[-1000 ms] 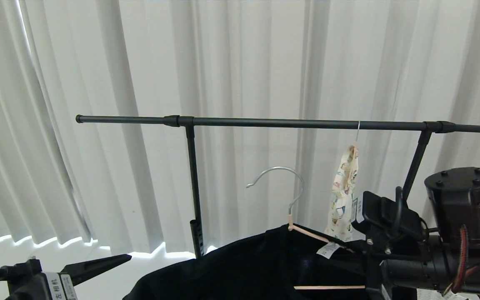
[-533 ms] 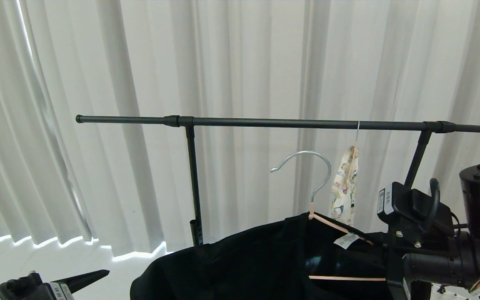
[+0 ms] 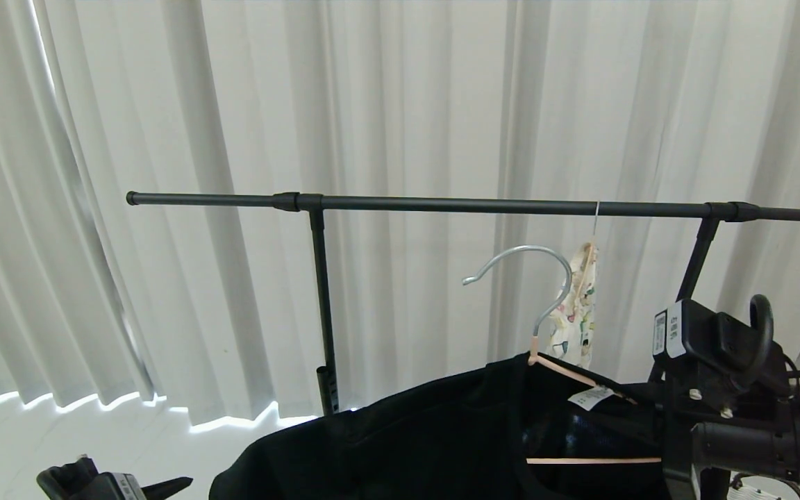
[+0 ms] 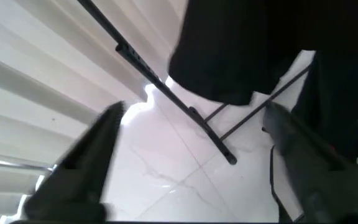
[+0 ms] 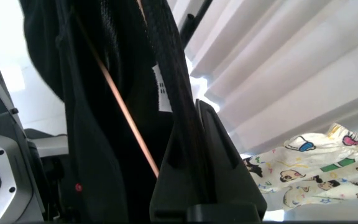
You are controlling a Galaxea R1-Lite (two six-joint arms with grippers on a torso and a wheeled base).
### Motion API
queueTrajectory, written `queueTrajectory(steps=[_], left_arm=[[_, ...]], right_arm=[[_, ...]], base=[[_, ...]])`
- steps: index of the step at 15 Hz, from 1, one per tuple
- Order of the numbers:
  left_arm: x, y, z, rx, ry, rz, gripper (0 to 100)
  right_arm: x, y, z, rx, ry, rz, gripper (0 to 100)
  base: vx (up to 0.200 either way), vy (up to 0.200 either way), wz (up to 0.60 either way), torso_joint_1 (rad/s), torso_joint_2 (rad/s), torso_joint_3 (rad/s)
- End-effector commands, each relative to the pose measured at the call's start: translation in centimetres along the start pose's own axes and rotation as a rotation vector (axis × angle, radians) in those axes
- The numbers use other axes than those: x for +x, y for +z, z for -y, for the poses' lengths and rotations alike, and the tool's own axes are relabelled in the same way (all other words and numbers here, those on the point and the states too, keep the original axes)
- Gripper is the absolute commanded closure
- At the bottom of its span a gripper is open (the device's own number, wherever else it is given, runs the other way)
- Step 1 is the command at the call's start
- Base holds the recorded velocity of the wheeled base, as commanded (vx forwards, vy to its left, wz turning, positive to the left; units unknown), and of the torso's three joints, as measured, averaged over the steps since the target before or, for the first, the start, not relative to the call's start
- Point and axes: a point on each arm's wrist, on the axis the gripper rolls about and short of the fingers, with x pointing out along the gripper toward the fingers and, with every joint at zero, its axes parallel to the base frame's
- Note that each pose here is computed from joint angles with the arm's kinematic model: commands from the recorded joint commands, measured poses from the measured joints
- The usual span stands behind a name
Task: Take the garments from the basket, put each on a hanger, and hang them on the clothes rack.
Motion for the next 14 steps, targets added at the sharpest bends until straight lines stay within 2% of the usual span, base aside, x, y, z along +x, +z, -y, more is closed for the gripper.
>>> queueTrajectory(steps=[1,3,6,11,12,13,14], left_arm=[[0.2,0.0,0.0,0.001,0.001,-0.014,100],[0.1,0.0,-0.1,-0.003,0.008,-0.012,100],[-0.1,-0.2,-0.6,-0.040,0.068,-0.019,100],[-0.2,-1.5,-2.1,-0.155,0.225,-0.109,100],[-0.3,-1.4,-2.1,-0.153,0.226,-0.105,100],[-0.4,-0.8,-2.1,-0.143,0.201,-0.064,100],[-0.6,-0.1,-1.9,-0.121,0.140,0.006,100]], right_arm=[[0.0,0.0,0.0,-0.001,-0.001,0.002,100],[0.0,0.0,0.0,0.000,-0.001,0.000,100],[0.0,0.0,0.1,0.001,-0.005,0.001,100],[-0.1,-0.1,0.4,0.012,-0.023,0.000,100],[-0.1,-0.1,0.5,0.013,-0.024,0.000,100],[-0.1,-0.1,0.5,0.011,-0.022,-0.001,100],[0.0,-0.2,0.5,0.015,-0.022,-0.005,100]], base=[[0.000,0.000,0.00,0.000,0.00,0.000],[0.000,0.000,0.00,0.000,0.00,0.000],[0.000,0.000,0.00,0.000,0.00,0.000],[0.000,0.000,0.00,0.000,0.00,0.000],[0.000,0.000,0.00,0.000,0.00,0.000],[0.000,0.000,0.00,0.000,0.00,0.000],[0.000,0.000,0.00,0.000,0.00,0.000]])
